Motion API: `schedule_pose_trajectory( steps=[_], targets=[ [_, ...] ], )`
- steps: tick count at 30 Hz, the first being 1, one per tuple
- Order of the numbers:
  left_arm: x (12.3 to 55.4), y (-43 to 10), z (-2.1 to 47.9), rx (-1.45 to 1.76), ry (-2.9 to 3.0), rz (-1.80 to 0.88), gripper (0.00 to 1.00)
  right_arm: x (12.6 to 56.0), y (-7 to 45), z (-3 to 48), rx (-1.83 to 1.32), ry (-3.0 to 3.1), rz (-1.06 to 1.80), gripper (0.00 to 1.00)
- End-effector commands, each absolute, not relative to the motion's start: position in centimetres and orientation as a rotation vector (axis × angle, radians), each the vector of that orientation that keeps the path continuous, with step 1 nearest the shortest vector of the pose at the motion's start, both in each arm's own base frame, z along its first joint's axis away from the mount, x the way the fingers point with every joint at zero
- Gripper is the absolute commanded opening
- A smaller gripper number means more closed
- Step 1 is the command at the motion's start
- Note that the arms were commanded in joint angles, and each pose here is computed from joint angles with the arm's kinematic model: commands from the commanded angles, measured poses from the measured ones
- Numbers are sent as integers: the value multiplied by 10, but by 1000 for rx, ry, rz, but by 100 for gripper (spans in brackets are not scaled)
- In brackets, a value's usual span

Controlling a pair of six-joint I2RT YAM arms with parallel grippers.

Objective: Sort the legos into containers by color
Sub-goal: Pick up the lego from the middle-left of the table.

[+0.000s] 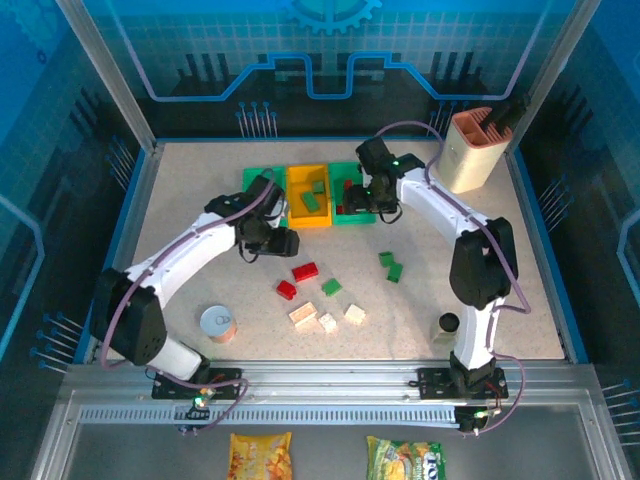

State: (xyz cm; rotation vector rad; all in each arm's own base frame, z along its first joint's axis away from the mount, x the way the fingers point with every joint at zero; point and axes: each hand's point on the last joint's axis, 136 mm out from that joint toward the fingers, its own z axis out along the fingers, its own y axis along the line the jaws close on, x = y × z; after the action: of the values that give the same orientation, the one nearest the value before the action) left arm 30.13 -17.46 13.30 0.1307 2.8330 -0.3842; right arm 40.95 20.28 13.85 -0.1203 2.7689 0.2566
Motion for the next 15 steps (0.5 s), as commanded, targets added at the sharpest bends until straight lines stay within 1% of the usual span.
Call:
schedule_pose_trajectory(
  steps=[1, 9, 15],
  targets=[
    [293, -177, 122, 30, 2904, -318, 61, 401, 192, 145, -113, 2750, 245, 75],
    [268, -182, 81, -157, 3027, -182, 65, 383, 177, 136, -98, 2771, 238, 75],
    [255, -174, 58, -242, 3071, -45, 73, 377, 172, 131, -101, 2782, 238, 75]
  ],
)
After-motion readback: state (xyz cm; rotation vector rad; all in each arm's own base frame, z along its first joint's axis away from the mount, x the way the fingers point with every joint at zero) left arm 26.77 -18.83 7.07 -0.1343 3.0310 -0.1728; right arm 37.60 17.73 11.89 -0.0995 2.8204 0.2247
